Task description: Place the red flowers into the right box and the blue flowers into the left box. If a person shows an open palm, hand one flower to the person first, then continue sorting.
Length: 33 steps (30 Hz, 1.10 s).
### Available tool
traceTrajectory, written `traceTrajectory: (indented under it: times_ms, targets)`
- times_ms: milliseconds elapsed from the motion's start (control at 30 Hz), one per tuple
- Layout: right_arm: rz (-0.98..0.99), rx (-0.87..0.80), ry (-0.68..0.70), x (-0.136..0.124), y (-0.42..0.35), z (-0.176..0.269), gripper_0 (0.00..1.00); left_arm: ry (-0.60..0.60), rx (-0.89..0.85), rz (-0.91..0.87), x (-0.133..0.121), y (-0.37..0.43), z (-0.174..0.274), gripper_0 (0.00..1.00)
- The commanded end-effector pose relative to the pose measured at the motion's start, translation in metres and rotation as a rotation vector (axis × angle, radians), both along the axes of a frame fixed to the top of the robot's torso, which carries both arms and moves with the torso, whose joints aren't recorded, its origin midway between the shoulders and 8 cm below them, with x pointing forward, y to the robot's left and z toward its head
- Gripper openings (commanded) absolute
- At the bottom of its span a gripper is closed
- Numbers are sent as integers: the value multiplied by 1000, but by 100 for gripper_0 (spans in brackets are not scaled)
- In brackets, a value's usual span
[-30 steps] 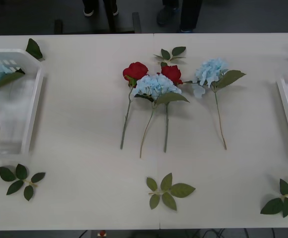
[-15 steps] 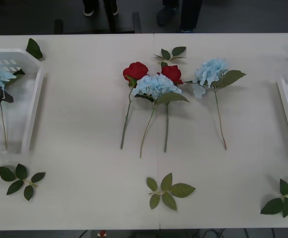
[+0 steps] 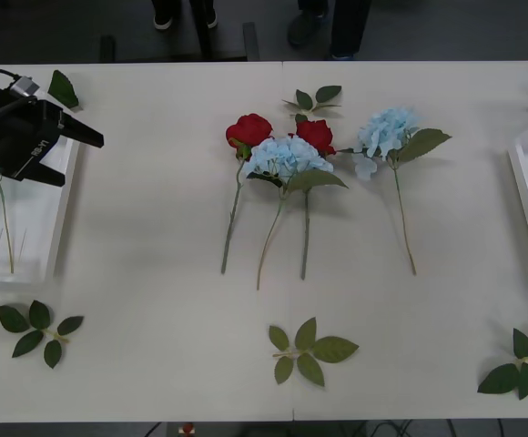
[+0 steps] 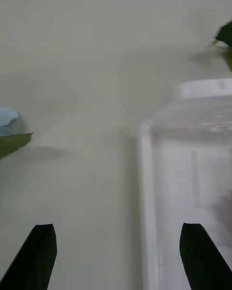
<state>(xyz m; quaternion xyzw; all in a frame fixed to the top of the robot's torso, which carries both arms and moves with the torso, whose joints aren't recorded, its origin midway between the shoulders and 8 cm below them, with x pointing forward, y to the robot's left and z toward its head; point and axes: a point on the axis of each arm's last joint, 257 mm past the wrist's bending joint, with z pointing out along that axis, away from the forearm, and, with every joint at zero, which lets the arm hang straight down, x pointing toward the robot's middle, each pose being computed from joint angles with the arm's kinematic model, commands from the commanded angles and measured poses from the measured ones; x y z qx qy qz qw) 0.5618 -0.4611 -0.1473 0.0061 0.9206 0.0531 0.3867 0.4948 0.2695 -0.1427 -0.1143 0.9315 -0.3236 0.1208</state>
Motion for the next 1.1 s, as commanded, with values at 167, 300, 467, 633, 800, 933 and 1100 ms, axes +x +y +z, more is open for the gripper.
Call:
traceTrajectory:
  times_ms: [167, 300, 467, 633, 800, 933, 1100]
  targets:
    - [117, 51, 4, 22, 110, -39, 76, 56, 123, -91, 8, -93, -2, 100]
    - [200, 35, 55, 19, 163, -73, 78, 67, 222, -66, 17, -137, -17, 100]
    - [265, -12, 72, 18, 206, -97, 79, 56, 313, -22, 23, -174, -36, 100]
    - [277, -26, 42, 25, 235, -106, 79, 23, 366, 9, 26, -191, -57, 100]
    - [254, -94, 26, 31, 232, -112, 79, -43, 394, 54, 39, -199, -78, 100]
    - [237, -119, 15, 32, 224, -118, 79, -79, 417, 89, 48, -204, -95, 100]
    - [226, -127, -8, 38, 222, -127, 79, -113, 424, 136, 60, -219, -108, 100]
